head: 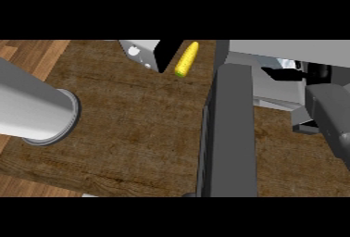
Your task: Pick up the milk, place it into the microwave and close the microwave
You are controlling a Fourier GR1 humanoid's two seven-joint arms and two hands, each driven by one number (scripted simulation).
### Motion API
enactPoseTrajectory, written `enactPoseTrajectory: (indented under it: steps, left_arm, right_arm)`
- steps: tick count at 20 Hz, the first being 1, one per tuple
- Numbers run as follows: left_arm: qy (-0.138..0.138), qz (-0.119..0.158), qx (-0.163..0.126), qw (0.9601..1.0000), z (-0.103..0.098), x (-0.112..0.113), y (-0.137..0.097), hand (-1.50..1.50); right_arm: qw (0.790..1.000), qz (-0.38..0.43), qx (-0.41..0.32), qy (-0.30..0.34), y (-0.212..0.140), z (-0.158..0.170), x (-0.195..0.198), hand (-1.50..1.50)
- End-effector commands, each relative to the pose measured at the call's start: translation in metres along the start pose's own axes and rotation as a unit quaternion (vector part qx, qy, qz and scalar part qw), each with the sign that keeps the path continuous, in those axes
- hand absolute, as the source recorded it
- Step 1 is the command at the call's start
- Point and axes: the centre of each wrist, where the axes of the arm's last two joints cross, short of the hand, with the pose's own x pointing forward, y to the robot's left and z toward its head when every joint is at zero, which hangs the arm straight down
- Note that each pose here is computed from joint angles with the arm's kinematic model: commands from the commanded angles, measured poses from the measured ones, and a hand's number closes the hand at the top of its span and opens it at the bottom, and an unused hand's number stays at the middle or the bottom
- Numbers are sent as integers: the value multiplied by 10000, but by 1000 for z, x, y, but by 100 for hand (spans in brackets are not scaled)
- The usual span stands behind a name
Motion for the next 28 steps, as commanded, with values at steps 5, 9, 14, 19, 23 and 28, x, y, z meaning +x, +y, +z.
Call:
enactPoseTrajectory:
  steps: [5,9,14,19,23,28]
  left_arm:
    - [82,-197,-46,9998,-4,2,5,-150]
    - [-9,-258,-42,9997,-7,2,7,-150]
    - [153,-260,-78,9995,-12,-3,11,-150]
    - [148,-301,-165,9993,-17,-3,7,-150]
    - [257,-299,-141,9991,-16,-6,9,-150]
    - [249,-263,-150,9992,-22,-10,9,-150]
  right_arm:
    - [9999,45,-121,-9,-15,-8,2,150]
    - [9999,53,-89,-6,-15,-6,0,150]
    - [9987,-465,-106,-151,9,-14,21,-150]
    - [9957,-442,810,-115,34,-10,30,-150]
    - [9958,-115,907,-85,56,-12,48,-150]
    - [9970,-186,748,-17,81,-16,75,-150]
